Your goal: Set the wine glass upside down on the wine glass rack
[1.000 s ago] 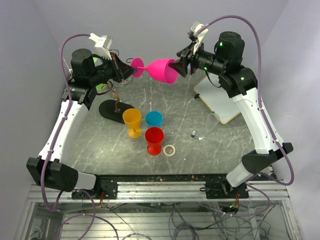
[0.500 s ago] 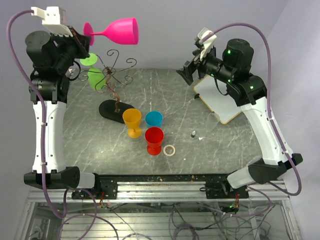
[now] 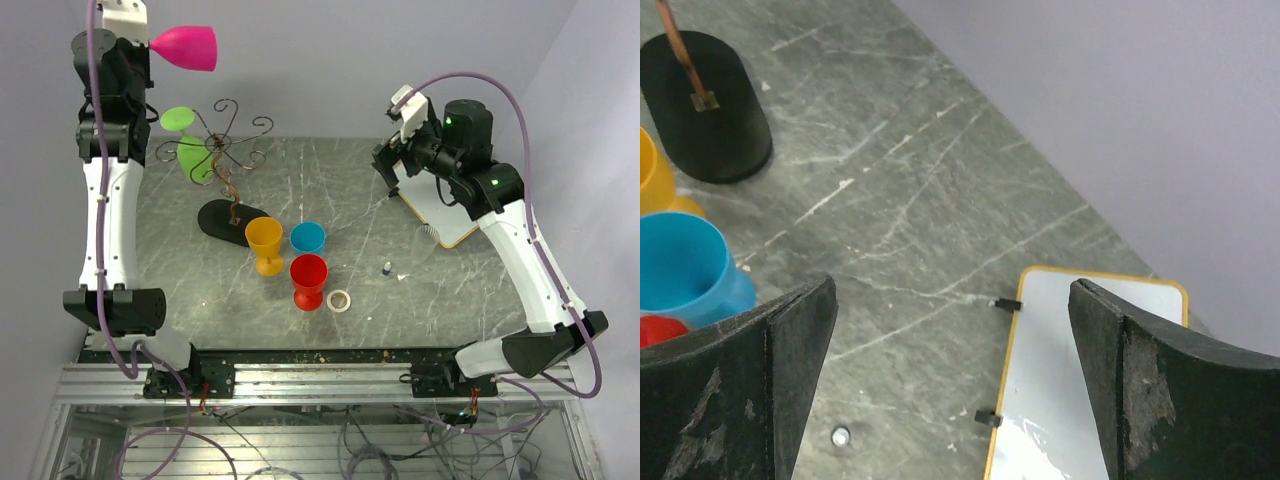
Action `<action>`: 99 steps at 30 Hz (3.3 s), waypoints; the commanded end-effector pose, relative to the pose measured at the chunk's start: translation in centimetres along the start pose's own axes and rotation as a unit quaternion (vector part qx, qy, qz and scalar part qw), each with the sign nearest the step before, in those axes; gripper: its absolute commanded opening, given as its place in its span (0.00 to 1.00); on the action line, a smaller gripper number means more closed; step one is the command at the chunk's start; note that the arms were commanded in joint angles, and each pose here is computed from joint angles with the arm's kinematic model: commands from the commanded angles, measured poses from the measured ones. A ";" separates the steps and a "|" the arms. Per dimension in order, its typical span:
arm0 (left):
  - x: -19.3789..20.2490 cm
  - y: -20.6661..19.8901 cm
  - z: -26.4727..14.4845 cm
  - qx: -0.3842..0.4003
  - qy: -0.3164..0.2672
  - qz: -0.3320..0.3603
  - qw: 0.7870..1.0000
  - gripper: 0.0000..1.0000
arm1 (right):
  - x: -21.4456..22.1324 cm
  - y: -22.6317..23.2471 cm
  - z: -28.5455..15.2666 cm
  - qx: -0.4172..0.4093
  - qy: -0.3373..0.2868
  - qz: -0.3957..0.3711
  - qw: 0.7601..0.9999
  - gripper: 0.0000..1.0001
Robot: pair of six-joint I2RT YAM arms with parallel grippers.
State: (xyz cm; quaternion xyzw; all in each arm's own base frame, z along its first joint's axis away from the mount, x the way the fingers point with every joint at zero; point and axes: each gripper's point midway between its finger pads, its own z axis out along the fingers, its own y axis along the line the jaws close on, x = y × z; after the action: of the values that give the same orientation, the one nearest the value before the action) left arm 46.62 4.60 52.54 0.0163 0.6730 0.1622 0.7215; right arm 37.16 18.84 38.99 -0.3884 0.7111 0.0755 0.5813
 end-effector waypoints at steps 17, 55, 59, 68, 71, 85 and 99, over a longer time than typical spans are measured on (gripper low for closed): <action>2.4 -6.4 6.8 -0.017 0.007 0.363 0.932 0.07 | -0.2 -1.4 -3.7 -0.042 -0.042 0.041 0.997 1.00; 9.1 -12.8 1.7 0.185 0.024 0.475 0.860 0.07 | 0.2 -1.8 -4.1 -0.054 -0.051 0.056 0.996 1.00; 9.4 -13.4 1.4 0.200 0.018 0.484 0.852 0.07 | 0.4 -1.9 -4.1 -0.053 -0.049 0.058 0.996 1.00; 9.1 -14.9 0.5 0.238 -0.005 0.480 0.844 0.07 | 0.5 -2.2 -4.2 -0.050 -0.052 0.060 0.996 1.00; 8.9 -15.4 0.2 0.250 -0.011 0.472 0.845 0.07 | 0.6 -2.3 -4.3 -0.050 -0.052 0.060 0.996 1.00; 8.8 -17.1 -0.6 0.281 -0.024 0.464 0.840 0.07 | 0.5 -2.5 -4.5 -0.050 -0.056 0.065 0.995 1.00; 8.0 -19.0 0.3 0.271 -0.024 0.421 0.865 0.07 | 0.5 -2.7 -4.7 -0.049 -0.058 0.067 0.995 1.00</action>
State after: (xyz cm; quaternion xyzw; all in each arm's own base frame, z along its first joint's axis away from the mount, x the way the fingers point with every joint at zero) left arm 50.64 -10.29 37.29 0.5322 0.6074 0.2634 0.5278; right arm 35.77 14.27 39.92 -0.3654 0.7058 0.1695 0.5828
